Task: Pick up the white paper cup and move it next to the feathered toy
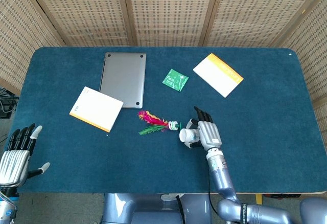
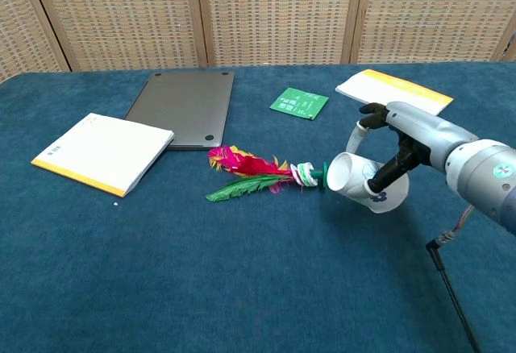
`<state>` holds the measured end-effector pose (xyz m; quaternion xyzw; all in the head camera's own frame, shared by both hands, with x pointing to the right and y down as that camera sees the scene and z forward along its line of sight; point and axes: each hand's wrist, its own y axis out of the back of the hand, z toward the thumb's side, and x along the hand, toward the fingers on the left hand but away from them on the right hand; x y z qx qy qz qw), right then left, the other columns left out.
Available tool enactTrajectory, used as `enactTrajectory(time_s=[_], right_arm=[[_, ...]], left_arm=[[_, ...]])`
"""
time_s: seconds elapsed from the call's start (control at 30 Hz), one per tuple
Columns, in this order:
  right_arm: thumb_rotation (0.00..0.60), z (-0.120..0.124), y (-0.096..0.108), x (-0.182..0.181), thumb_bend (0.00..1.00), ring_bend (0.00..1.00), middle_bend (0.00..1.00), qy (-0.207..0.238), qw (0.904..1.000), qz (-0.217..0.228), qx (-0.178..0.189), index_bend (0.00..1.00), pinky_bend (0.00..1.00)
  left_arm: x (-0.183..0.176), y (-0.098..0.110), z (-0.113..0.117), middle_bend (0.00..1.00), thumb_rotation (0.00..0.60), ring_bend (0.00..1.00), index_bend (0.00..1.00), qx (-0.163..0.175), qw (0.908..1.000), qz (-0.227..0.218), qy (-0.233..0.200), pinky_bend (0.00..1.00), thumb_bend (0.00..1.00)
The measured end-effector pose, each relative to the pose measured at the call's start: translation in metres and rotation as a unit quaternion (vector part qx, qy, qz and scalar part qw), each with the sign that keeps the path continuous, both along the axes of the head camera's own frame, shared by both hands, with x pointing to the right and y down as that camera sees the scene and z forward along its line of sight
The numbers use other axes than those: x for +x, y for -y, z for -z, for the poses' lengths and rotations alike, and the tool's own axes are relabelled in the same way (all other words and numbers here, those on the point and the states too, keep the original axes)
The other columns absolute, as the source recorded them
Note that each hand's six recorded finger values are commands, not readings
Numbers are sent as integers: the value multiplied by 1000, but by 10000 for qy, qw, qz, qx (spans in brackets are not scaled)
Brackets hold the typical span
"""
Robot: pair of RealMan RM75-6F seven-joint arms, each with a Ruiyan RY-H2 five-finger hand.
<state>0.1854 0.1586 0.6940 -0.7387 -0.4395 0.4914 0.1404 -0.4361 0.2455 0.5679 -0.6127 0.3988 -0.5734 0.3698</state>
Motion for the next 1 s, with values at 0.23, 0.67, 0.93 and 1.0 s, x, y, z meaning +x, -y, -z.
enactTrajectory(time_s=[0.23,0.67,0.93,1.0], right_arm=[[600,-4,3,5,254,0,0,632,9949,-631,-463,523,0],[600,-13,11,15,250,0,0,878,9898,-1005,-498,523,0],[600,-20,10,36,251,0,0,600,9912,-1065,-510,516,0],[600,-21,9,41,252,0,0,524,9916,-1072,-508,514,0]], left_arm=[[1,-1,0,0,600,0,0,3,10000,-25,20,0,111],[4,-2,-3,0,600,0,0,-21,10000,-72,61,0,112],[5,-3,-3,0,600,0,0,-32,9999,-103,80,0,111],[6,-3,-3,0,600,0,0,-28,9999,-107,80,0,111]])
